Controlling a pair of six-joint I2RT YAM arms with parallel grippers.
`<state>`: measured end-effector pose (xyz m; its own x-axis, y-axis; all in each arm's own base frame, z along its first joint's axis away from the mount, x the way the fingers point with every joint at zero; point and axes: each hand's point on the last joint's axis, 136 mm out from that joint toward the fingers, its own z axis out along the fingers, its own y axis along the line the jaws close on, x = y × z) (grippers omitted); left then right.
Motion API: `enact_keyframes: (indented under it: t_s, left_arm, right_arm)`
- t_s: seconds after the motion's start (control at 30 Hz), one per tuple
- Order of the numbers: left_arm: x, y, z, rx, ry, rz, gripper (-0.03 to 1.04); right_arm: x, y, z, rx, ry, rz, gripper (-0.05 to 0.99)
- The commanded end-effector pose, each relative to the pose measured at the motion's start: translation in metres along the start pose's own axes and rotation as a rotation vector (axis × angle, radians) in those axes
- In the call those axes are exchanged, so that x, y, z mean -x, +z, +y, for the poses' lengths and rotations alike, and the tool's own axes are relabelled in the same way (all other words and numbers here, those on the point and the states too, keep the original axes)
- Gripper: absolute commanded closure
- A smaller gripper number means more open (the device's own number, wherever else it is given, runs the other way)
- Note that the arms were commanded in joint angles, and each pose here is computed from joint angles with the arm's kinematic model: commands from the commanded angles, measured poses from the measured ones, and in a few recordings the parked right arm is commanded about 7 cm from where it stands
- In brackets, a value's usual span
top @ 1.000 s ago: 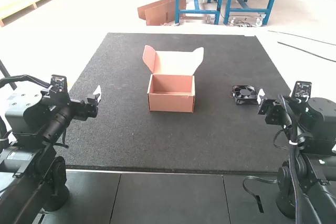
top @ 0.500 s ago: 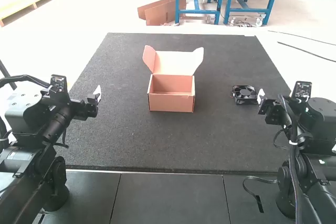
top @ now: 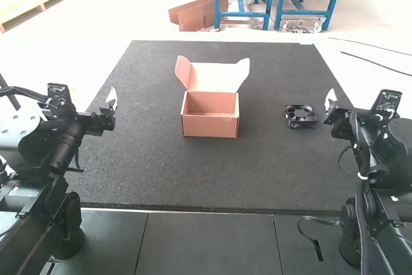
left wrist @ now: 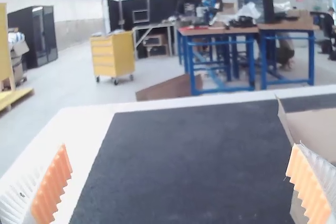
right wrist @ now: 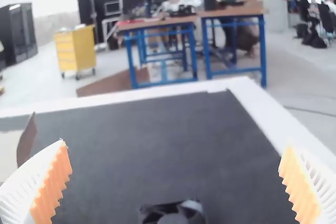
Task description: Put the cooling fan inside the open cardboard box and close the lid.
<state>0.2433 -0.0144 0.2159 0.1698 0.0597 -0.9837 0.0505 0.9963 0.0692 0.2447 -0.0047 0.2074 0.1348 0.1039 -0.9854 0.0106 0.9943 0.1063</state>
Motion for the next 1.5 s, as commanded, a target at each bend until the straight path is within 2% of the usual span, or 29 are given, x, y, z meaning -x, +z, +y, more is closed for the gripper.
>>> enact_keyframes:
  t_s: [0.0,0.4,0.6,0.87,0.93,1.0,1.1,1.17,1.23,1.27,1.33,1.47]
  left_arm:
    - [0.010,-0.001,0.011,0.056,-0.013,-0.031,0.04]
    - [0.073,-0.006,0.015,0.065,-0.008,-0.125,0.04]
    - [0.093,0.011,0.019,0.072,-0.009,-0.076,0.04]
    - [0.124,0.041,0.022,0.079,-0.010,-0.014,0.04]
    - [0.130,0.049,0.031,0.122,-0.008,0.023,0.05]
    - [0.136,0.060,0.033,0.123,-0.008,0.057,0.05]
    - [0.135,0.074,0.028,0.098,-0.013,0.148,0.05]
    - [0.130,0.081,0.028,0.096,-0.047,0.209,0.05]
    - [0.112,0.086,0.025,0.087,-0.061,0.302,0.05]
    - [0.106,0.088,0.021,0.067,-0.065,0.332,0.05]
    - [0.101,0.087,-0.002,-0.063,-0.090,0.368,0.05]
    - [0.089,0.087,-0.015,-0.123,-0.064,0.408,0.05]
  right_arm:
    - [0.015,-0.001,-0.004,-0.022,0.017,-0.045,0.02]
    - [0.072,-0.003,0.010,0.030,0.010,-0.112,0.02]
    - [0.091,0.019,0.011,0.014,0.019,-0.025,0.02]
    - [0.115,0.039,0.015,-0.004,0.076,0.112,0.02]
    - [0.114,0.044,0.015,-0.015,0.083,0.173,0.02]
    - [0.114,0.049,0.013,-0.028,0.088,0.228,0.02]
    - [0.116,0.058,0.012,-0.051,0.082,0.302,0.02]
    - [0.109,0.064,0.011,-0.058,0.056,0.380,0.02]
    - [0.111,0.074,0.011,-0.060,0.041,0.417,0.03]
    - [0.110,0.077,0.011,-0.060,0.023,0.443,0.03]
    - [0.115,0.087,0.014,-0.055,0.018,0.465,0.03]
    - [0.106,0.102,0.013,-0.063,0.026,0.536,0.03]
